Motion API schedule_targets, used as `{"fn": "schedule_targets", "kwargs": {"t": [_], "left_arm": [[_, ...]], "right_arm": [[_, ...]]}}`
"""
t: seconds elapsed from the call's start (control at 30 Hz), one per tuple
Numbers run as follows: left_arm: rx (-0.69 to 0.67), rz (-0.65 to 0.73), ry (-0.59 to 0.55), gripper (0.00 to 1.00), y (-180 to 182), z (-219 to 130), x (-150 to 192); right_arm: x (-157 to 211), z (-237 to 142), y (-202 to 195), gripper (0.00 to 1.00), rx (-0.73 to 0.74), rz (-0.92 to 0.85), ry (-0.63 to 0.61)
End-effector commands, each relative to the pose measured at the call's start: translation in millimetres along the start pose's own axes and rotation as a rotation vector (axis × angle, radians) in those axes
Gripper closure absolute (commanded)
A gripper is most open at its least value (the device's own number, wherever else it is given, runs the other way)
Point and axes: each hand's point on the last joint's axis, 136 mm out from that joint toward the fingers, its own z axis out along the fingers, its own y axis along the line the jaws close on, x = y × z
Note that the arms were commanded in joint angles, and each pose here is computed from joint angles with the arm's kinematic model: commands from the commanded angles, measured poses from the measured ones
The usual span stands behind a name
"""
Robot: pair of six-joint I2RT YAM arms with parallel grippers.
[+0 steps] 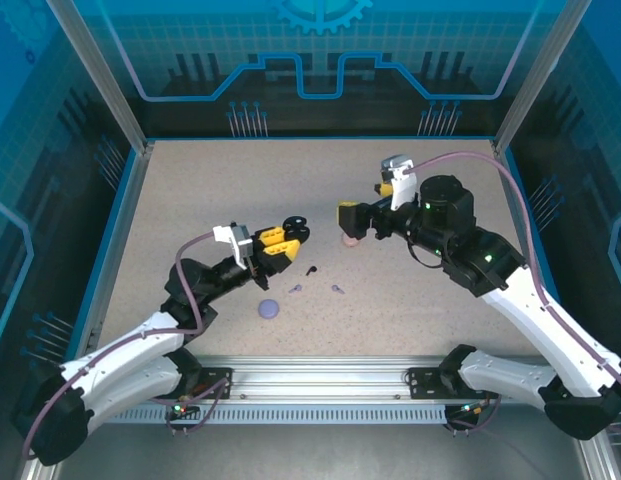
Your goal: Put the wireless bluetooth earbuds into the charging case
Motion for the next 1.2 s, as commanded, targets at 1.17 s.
{"fn": "schedule_targets", "kwargs": {"t": [1.17], "left_arm": [[-0.052,0.093,-0.053,0.97,-8,-21,-31]], "right_arm": [[291,207,-43,0.36,0.336,0.051,0.879]]}}
